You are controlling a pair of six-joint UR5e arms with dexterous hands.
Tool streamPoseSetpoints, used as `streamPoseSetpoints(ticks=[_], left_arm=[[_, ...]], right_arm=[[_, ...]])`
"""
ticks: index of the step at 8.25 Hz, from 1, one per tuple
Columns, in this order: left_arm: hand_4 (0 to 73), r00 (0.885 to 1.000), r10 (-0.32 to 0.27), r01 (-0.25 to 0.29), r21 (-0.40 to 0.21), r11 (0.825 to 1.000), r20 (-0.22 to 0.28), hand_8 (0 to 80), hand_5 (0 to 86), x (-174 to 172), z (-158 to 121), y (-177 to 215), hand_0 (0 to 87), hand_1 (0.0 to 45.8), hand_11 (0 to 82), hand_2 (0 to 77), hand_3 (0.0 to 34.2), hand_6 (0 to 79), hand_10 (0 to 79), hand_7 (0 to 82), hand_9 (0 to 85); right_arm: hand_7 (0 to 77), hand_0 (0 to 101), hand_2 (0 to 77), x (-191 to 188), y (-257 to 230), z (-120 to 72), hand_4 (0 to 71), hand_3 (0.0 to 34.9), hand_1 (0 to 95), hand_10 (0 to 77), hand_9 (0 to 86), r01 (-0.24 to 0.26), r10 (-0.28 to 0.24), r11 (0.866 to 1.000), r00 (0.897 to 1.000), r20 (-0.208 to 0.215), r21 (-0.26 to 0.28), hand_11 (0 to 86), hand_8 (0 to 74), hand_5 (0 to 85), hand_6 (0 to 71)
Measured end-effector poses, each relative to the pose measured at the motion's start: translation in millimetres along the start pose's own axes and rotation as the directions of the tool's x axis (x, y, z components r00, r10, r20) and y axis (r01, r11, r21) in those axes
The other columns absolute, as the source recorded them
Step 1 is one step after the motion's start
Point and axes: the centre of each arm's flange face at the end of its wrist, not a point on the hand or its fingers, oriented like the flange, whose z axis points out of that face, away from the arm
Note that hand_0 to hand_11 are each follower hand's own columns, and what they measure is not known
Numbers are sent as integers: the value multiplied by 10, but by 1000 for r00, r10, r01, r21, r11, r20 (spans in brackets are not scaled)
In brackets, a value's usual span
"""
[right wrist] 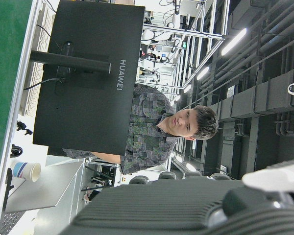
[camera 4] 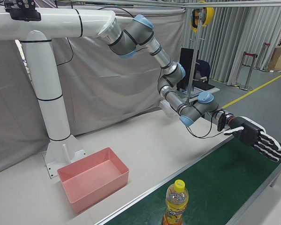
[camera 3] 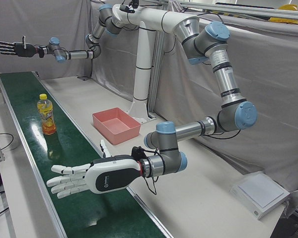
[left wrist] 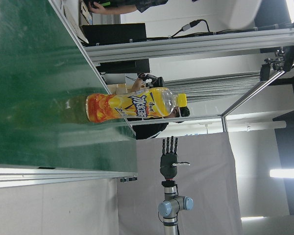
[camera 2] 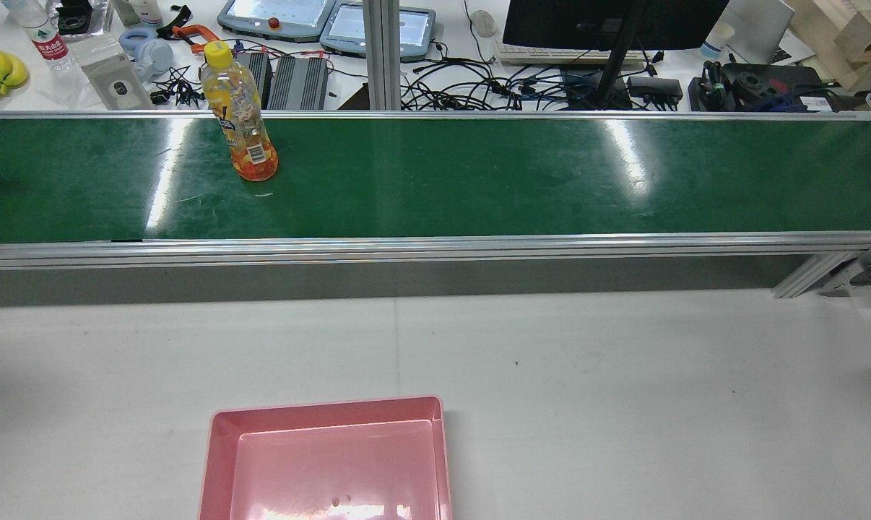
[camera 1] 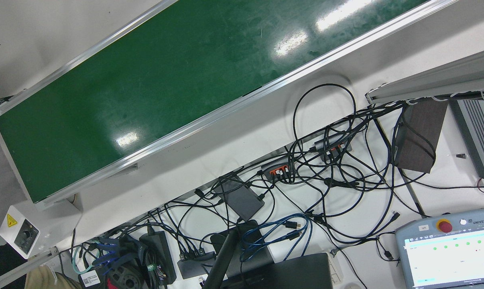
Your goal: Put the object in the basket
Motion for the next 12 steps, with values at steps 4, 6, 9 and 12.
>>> streamPoseSetpoints(ticks=[4, 6, 9, 12], left_arm=[[5, 999, 12, -11, -31, 999, 42, 0, 169, -278, 222, 261, 698, 131, 5, 0, 14, 0, 0, 5, 5], [5, 997, 57, -57, -11, 998, 47, 0, 164, -285, 206, 261, 715, 136, 5, 0, 14, 0, 0, 5, 5], [5, 996, 53, -51, -28, 998, 77, 0, 153, -499, 214, 225, 684, 136, 5, 0, 14, 0, 0, 5, 5], [5, 996, 33, -28, -69, 997, 84, 0, 125, -583, 243, 267, 650, 120, 5, 0, 8, 0, 0, 5, 5]], right_arm=[[5, 3, 5, 0, 0, 0, 0, 3, 0, 0, 0, 0, 0, 1000, 1000, 0, 0, 0, 0, 0, 0], [5, 3, 5, 0, 0, 0, 0, 3, 0, 0, 0, 0, 0, 1000, 1000, 0, 0, 0, 0, 0, 0], [5, 2, 5, 0, 0, 0, 0, 4, 0, 0, 0, 1, -1, 1000, 1000, 0, 0, 0, 0, 0, 0], [5, 2, 5, 0, 0, 0, 0, 3, 0, 0, 0, 0, 0, 1000, 1000, 0, 0, 0, 0, 0, 0]])
